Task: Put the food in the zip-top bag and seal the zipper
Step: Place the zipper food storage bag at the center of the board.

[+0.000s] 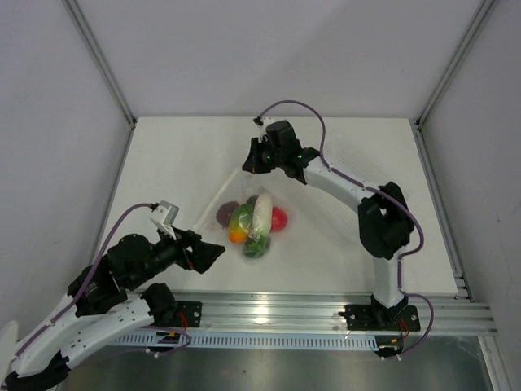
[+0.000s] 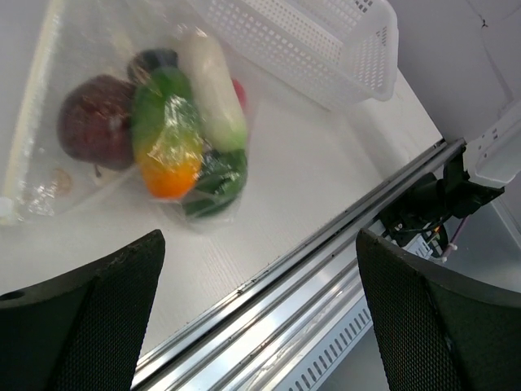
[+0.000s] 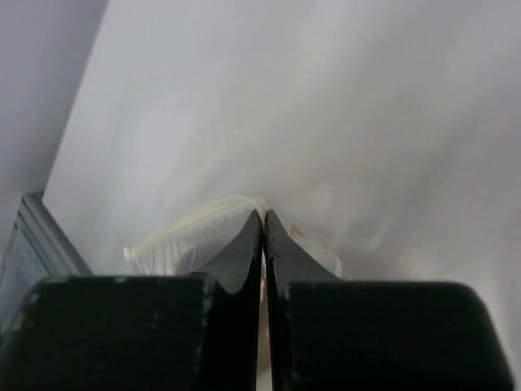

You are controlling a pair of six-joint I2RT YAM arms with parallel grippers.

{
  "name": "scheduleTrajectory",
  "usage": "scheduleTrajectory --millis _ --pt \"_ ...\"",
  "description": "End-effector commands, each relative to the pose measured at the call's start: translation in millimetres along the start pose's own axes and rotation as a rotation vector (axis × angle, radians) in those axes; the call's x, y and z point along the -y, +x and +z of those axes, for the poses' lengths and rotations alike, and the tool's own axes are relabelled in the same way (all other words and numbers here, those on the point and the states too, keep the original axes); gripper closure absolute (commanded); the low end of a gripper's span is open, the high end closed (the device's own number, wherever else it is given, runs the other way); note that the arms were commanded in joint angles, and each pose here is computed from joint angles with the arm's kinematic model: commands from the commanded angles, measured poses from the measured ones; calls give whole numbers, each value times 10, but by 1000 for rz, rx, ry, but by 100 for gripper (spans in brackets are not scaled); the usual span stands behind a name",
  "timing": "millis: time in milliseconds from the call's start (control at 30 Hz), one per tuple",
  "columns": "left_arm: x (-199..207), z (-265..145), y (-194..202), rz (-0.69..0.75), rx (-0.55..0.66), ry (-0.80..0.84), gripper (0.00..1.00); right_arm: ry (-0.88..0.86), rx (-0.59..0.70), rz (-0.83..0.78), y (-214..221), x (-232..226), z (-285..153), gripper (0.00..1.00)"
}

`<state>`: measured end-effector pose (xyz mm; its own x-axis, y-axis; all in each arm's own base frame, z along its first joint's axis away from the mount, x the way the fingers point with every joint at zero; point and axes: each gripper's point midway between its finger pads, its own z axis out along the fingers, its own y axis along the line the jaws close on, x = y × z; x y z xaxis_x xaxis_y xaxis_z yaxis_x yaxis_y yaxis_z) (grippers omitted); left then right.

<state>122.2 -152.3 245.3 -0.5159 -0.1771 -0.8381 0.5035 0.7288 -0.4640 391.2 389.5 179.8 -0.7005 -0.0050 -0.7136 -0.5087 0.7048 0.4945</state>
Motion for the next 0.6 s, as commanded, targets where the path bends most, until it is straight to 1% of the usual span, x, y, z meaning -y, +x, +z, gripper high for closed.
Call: scheduleTrajectory --millis 0,33,67,100,167,200,233,267,300,333,400,500,567 --pt "96 52 -5 -13 5 48 0 -61 49 -27 -339 -115 353 100" --pt "106 66 0 -15 2 51 0 -68 51 -28 -373 -111 429 100" --pt "116 81 22 -13 -6 59 1 -81 86 -36 -541 -171 467 100" --pt "119 96 28 -12 -9 60 0 -66 71 -28 -463 -68 642 100" --pt "124 136 48 -6 -14 63 1 -46 85 -10 -536 33 768 100" --pt "126 149 47 -4 -15 62 0 -53 122 -11 -713 -4 786 100" --pt "124 164 51 1 -17 62 1 -32 98 9 -609 128 954 100" --pt "119 196 66 6 -20 59 1 -14 99 39 -626 204 1006 100" --pt "115 218 71 9 -21 57 1 -13 130 51 -764 240 1016 100" --pt "124 246 66 9 -17 60 0 11 120 73 -693 384 1125 100" --pt "128 294 92 10 -23 63 0 52 154 94 -790 533 1161 100" --pt "146 381 113 8 -23 72 1 126 162 105 -769 828 1235 100" --pt "145 421 130 10 -29 70 0 141 151 115 -724 931 1285 100"
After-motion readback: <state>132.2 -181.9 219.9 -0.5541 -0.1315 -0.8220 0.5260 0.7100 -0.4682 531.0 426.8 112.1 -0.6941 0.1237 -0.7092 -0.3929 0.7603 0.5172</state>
